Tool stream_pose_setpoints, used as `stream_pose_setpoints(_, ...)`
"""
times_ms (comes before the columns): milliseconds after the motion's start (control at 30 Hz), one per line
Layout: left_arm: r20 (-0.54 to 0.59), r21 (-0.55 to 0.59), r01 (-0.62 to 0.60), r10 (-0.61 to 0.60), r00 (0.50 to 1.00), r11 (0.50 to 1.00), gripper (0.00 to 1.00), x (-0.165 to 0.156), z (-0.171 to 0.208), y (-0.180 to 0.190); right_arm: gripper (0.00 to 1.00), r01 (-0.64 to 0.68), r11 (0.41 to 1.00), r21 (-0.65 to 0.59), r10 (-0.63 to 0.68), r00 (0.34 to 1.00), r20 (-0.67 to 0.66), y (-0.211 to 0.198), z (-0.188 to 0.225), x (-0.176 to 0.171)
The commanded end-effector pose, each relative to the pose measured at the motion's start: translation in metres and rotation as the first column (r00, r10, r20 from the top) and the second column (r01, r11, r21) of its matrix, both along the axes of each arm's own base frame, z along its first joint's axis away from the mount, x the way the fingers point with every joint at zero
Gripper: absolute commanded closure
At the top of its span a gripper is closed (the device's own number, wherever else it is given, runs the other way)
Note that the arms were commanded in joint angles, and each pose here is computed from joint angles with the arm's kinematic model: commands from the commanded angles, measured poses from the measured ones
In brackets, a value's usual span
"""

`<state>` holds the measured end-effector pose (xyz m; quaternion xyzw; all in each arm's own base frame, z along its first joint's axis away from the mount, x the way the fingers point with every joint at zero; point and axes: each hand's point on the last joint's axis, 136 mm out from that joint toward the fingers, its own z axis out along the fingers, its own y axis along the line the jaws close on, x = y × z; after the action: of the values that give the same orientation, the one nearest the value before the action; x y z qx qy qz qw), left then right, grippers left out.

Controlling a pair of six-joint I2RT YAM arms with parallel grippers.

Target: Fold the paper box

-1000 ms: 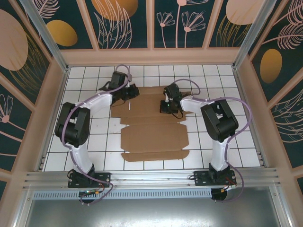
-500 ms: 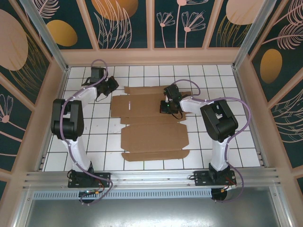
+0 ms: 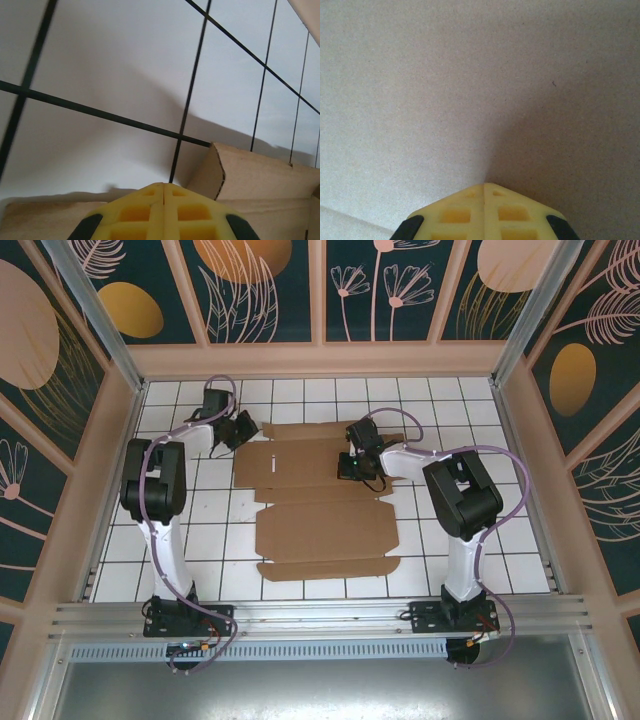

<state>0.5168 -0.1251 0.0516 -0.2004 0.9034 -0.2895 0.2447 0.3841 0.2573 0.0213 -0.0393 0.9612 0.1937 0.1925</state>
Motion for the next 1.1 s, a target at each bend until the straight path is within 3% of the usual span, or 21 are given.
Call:
stream_pose_setpoints(0, 0.012, -0.041, 0.047, -0.047, 0.999, 0.998, 0.99, 0.006, -0.001, -0.019, 1.00, -0.012, 0.997, -0.080, 0.003, 0.993, -0.115, -0.012, -0.039, -0.025)
stream_pose_setpoints(300, 0.038, -0.073, 0.132, -0.129, 0.991, 0.989, 0.99, 0.011, 0.003, -0.062, 1.00, -0.023, 0.997, -0.080, 0.013, 0.992, -0.126, -0.012, -0.041, -0.027)
stream_pose_setpoints(700, -0.037, -0.026, 0.157, -0.158, 0.987, 0.987, 0.99, 0.012, -0.033, -0.075, 1.00, -0.036, 0.994, -0.102, 0.020, 0.989, -0.149, -0.015, -0.047, -0.030)
stream_pose_setpoints(933, 0.076, 0.001, 0.144, -0.144, 0.987, 0.990, 0.94, -0.003, 0.040, -0.065, 1.00, -0.034, 0.994, -0.108, 0.019, 0.989, -0.144, -0.015, -0.044, -0.028)
stream_pose_setpoints(1067, 0.098, 0.004, 0.111, -0.111, 0.989, 0.994, 0.77, -0.038, 0.066, -0.052, 1.00, -0.032, 0.994, -0.106, 0.016, 0.989, -0.148, -0.015, -0.047, -0.030)
